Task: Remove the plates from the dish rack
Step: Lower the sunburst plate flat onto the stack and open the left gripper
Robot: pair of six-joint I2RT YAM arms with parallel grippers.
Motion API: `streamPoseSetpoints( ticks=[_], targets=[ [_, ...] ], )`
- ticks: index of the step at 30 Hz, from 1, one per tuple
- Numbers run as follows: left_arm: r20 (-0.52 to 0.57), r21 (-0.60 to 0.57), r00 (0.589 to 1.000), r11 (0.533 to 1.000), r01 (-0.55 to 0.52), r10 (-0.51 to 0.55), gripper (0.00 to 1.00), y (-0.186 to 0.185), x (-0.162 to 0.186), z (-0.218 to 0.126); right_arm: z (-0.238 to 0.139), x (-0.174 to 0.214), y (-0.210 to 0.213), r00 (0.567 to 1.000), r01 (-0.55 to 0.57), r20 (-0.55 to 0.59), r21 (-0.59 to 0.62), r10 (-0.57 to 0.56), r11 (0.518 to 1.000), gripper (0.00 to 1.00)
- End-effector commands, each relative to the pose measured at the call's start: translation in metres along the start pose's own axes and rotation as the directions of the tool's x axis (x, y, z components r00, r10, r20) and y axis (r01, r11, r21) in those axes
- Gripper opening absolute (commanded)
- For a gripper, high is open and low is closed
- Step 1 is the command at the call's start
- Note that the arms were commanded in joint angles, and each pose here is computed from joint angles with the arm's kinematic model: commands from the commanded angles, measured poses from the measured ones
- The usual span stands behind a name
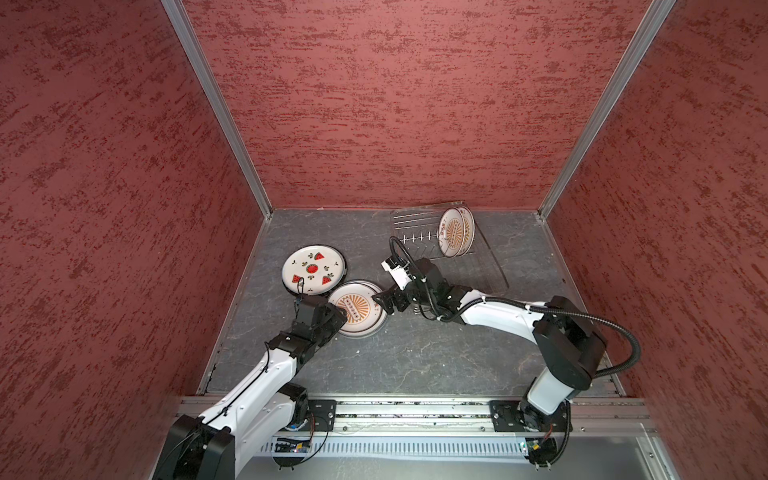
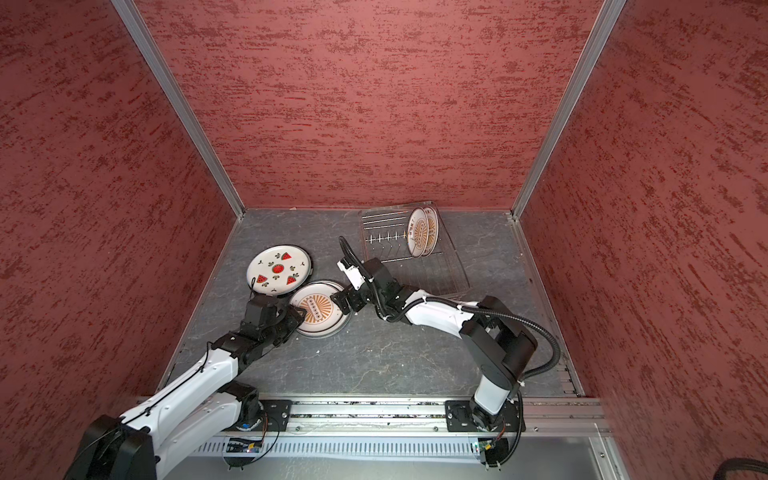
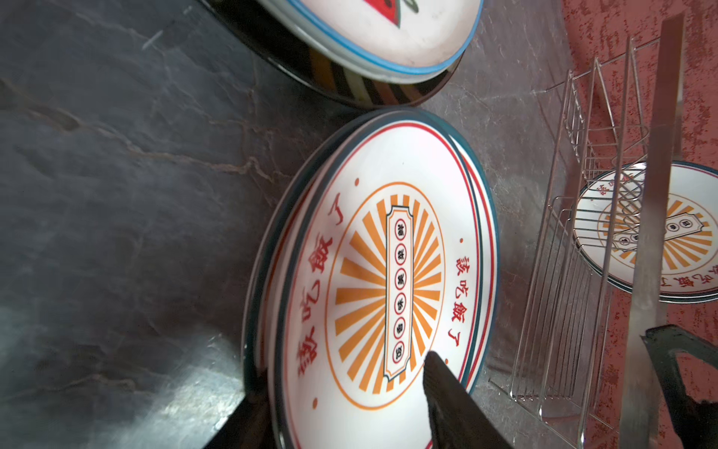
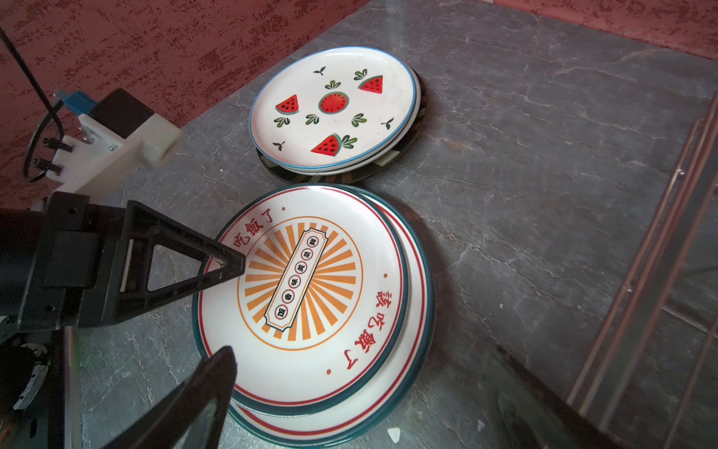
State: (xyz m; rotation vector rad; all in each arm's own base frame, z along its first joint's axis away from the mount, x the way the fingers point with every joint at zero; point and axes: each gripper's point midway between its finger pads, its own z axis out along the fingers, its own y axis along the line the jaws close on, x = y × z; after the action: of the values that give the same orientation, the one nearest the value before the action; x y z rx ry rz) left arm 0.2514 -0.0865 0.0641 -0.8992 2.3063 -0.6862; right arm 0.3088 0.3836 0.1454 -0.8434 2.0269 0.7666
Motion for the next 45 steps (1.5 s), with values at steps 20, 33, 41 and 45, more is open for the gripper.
streamPoseSetpoints(
  ticks=[20, 33, 41, 45],
  targets=[
    [0.058, -0.030, 0.997, 0.999, -0.042, 0.043, 0.58, -0.006, -0.011, -0.004, 0.003, -0.011, -0.001, 0.999, 0.021, 0.027, 0.020, -0.022, 1.000, 0.99],
    [0.085, -0.042, 0.995, 0.998, -0.047, 0.051, 0.58, -0.007, -0.017, -0.010, 0.002, -0.014, 0.001, 0.999, 0.021, 0.041, 0.009, -0.021, 1.000, 0.99],
    [0.175, 0.060, 0.978, 0.990, -0.128, 0.116, 0.96, -0.047, -0.034, -0.036, -0.031, -0.053, -0.012, 0.976, -0.052, 0.216, 0.113, 0.026, 0.992, 0.99],
    [0.209, 0.149, 0.961, 0.966, -0.213, 0.180, 0.99, -0.082, -0.035, -0.049, -0.063, -0.073, -0.026, 0.944, -0.122, 0.326, 0.200, 0.052, 0.972, 0.99]
  ],
)
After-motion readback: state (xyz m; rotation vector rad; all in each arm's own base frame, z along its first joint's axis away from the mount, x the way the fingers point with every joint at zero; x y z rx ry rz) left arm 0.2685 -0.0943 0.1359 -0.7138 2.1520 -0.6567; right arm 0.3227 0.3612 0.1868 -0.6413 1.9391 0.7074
